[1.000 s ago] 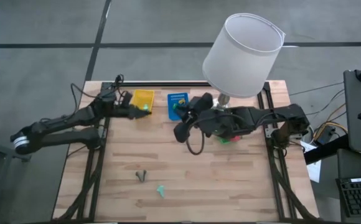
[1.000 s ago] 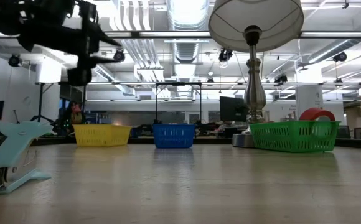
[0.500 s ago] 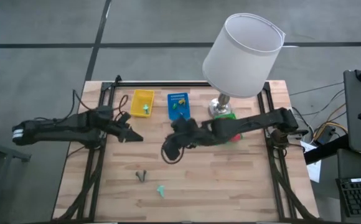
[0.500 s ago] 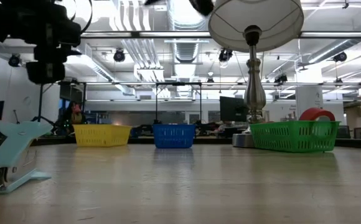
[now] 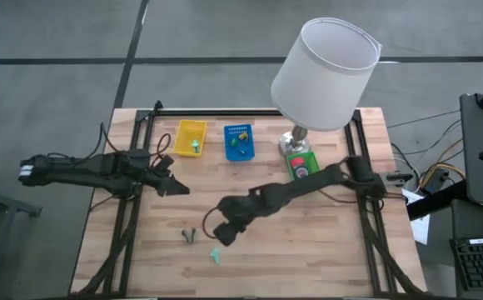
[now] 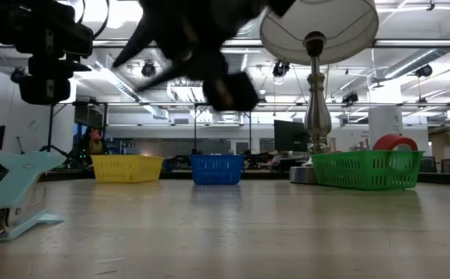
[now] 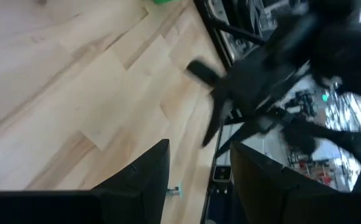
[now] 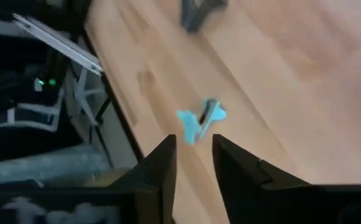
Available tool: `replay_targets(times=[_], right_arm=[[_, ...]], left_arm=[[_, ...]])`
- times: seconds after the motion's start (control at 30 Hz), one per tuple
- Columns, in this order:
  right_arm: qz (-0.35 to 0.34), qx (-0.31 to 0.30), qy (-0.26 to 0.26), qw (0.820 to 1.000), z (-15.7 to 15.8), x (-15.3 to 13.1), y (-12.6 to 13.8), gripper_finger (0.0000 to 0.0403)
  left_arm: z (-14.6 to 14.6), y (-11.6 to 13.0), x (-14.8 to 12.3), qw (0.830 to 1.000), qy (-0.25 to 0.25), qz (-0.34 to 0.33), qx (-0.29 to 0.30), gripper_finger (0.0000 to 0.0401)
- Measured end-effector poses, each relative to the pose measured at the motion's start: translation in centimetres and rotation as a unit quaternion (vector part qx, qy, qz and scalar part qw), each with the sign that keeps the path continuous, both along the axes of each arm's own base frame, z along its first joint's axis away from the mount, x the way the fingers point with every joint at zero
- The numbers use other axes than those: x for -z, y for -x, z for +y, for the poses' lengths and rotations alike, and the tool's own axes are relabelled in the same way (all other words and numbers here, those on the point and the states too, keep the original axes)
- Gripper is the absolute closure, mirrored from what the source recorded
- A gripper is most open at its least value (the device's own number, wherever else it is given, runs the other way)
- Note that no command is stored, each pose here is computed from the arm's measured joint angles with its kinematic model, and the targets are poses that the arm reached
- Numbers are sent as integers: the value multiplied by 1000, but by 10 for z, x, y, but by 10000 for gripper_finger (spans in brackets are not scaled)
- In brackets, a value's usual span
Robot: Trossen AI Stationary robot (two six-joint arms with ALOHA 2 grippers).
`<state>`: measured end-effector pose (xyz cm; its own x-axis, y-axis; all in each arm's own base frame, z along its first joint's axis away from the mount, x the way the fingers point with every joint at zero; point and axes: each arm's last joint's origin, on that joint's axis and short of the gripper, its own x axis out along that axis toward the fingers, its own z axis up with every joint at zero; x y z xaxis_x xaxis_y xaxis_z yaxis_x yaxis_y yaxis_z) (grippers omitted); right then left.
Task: Pick and place Stapler, Stapler remover, tape
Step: Put the light blue green staple remover into the yellow bin
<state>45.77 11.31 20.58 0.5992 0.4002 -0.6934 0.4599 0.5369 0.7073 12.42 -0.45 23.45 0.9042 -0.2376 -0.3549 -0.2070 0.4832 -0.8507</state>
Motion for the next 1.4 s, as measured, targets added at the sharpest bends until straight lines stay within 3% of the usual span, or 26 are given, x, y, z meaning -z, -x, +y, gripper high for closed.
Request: replay_targets(times=[0.1,0.27,0.47,0.8,1.4], right_arm=[[0,-20,-20,1000,8,25,-9,280],[-8,-35,-39,999,28,40,-14,243],[-13,-51,-15,998,41,51,-12,218],[-15,-21,16,1000,33,53,-12,225],[18,-11,9,1000,36,73,-1,225]], left_arm=[[0,0,0,1000,4,1,-6,229],[0,0,0,1000,7,2,-6,229],[0,0,1,1000,4,2,-10,230],[0,0,2,1000,3,5,-17,230],[0,0,3,1000,7,8,-23,231]])
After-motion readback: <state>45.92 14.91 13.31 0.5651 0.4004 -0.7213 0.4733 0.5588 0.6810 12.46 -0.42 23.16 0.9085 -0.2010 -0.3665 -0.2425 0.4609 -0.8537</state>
